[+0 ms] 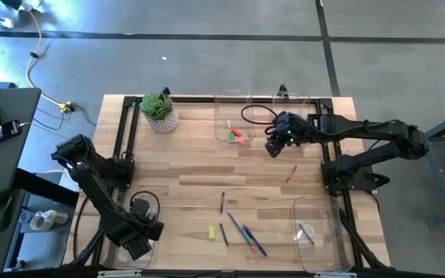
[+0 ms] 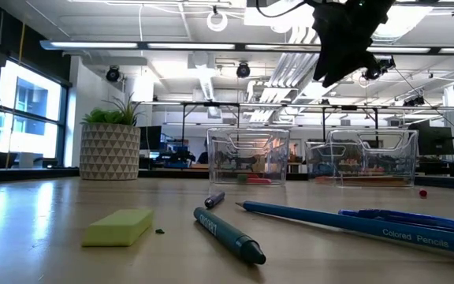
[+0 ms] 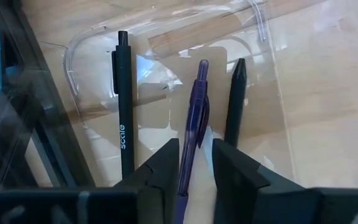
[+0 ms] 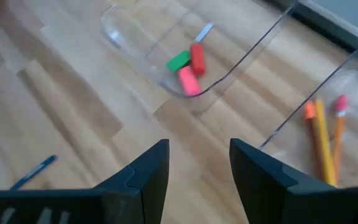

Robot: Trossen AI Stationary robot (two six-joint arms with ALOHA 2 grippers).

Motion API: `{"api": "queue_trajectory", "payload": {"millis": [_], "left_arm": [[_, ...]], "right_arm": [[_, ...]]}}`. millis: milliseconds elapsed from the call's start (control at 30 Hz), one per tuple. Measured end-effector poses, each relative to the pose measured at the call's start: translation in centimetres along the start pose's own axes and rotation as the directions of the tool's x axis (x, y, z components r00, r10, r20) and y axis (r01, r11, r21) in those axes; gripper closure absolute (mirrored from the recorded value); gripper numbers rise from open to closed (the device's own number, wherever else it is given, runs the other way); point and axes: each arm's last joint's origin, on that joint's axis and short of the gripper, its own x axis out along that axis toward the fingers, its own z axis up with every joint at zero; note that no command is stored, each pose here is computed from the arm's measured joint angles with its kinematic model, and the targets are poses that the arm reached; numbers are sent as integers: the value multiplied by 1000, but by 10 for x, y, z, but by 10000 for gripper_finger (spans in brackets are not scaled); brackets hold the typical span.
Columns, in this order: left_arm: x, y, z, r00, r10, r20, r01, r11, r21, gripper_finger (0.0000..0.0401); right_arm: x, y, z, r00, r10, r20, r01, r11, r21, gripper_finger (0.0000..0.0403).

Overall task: Sort crayons/erasers/pens/pencils in bins
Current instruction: Put the red crayon into the bottom right transparent bin

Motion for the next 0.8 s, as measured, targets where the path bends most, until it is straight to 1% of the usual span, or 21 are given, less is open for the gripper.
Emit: {"api": "queue_trajectory", "payload": {"millis": [133,233,433,633,733,800], "left_arm": [[-2,1,1,1000,-6,-3,6,1000,-4,298],[-8,3,3,1000,-25,-11,25,1000,14,292],[-29,16,17,996,-92,9,92,995,30,292],[-55,35,38,980,-190,56,187,980,63,295],[-66,44,49,960,-264,92,259,964,62,295],[-73,49,56,940,-316,128,310,949,63,295]], "right_arm": [[0,0,-2,999,17,-32,-16,999,36,242],[-1,2,-6,998,17,-56,-13,998,64,242],[-4,8,-16,995,17,-103,-7,995,96,242],[-7,14,-23,991,24,-134,-1,986,167,242],[-9,19,-28,989,33,-148,-1,978,208,242],[-10,22,-30,987,41,-153,-7,976,216,242]]}}
